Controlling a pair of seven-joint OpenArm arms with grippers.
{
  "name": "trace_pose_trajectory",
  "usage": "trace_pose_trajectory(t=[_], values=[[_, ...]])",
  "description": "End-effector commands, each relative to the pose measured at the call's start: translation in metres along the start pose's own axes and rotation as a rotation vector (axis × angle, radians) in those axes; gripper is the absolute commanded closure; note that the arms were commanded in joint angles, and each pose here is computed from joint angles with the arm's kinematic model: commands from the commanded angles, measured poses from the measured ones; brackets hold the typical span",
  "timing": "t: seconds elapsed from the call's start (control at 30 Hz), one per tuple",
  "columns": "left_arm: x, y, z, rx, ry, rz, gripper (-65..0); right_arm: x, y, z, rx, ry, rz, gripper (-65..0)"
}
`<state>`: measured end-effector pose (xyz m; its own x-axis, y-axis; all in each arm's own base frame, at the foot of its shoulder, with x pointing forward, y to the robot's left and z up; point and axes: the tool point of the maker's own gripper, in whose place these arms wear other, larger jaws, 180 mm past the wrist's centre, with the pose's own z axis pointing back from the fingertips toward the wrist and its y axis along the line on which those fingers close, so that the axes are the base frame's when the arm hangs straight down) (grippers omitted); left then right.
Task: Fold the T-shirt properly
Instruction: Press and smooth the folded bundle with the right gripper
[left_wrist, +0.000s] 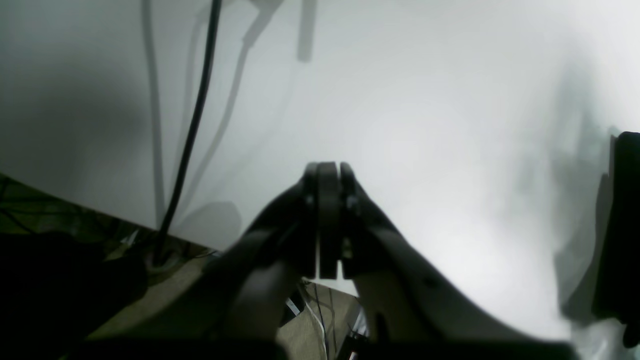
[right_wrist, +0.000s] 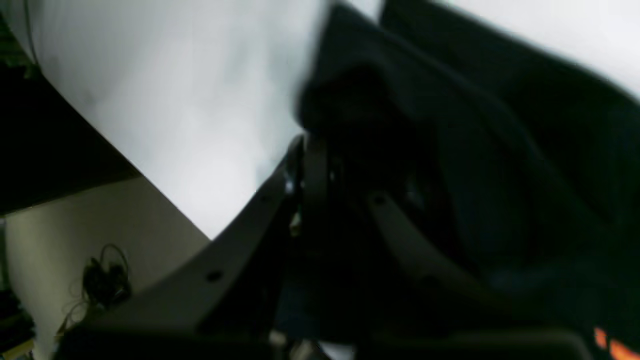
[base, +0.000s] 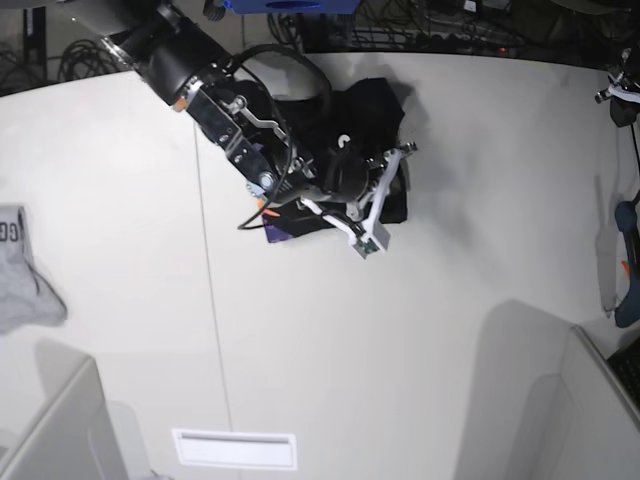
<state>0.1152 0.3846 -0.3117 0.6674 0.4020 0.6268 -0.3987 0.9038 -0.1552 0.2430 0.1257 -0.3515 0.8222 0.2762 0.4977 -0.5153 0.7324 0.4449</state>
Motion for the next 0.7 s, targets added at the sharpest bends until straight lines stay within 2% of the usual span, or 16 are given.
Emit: trace_pose_trajectory(t=[0.0,0.1,0.23,0.33,0.47,0.5,0.67], values=[[0.010,-0.002,0.004,-0.007,-0.026,-0.024,0.0,0.018,0.006,0.001,0.015,-0.040,0.014,0.0],[0.010,-0.002,0.004,-0.008,-0.026,-0.022,0.0,0.020,0.019,-0.016,0.027,-0.009,0.025,0.0],[0.010,-0.002,0.004,-0.008,-0.026,-0.022,0.0,0.015,0.027,-0.044,0.006,0.019,0.093,0.0],[0.009,-0.001,0.004,-0.006,-0.025,-0.023,0.0,0.014,0.037,-0.049,0.021,0.022,0.116,0.0],[0.010,-0.002,0.004,-0.008,-0.027,-0.026,0.0,0.033,0.065,-0.019,0.106,-0.059,0.208,0.0],[0.010,-0.003,0.004,-0.009,-0.026,-0.028,0.0,0.033,0.062,-0.006,0.103,-0.059,0.223,0.0],[-0.001,-0.027,-0.005,-0.101,0.012,-0.123,0.0,0.037,0.020,0.047,0.032,-0.100,0.064,0.0]])
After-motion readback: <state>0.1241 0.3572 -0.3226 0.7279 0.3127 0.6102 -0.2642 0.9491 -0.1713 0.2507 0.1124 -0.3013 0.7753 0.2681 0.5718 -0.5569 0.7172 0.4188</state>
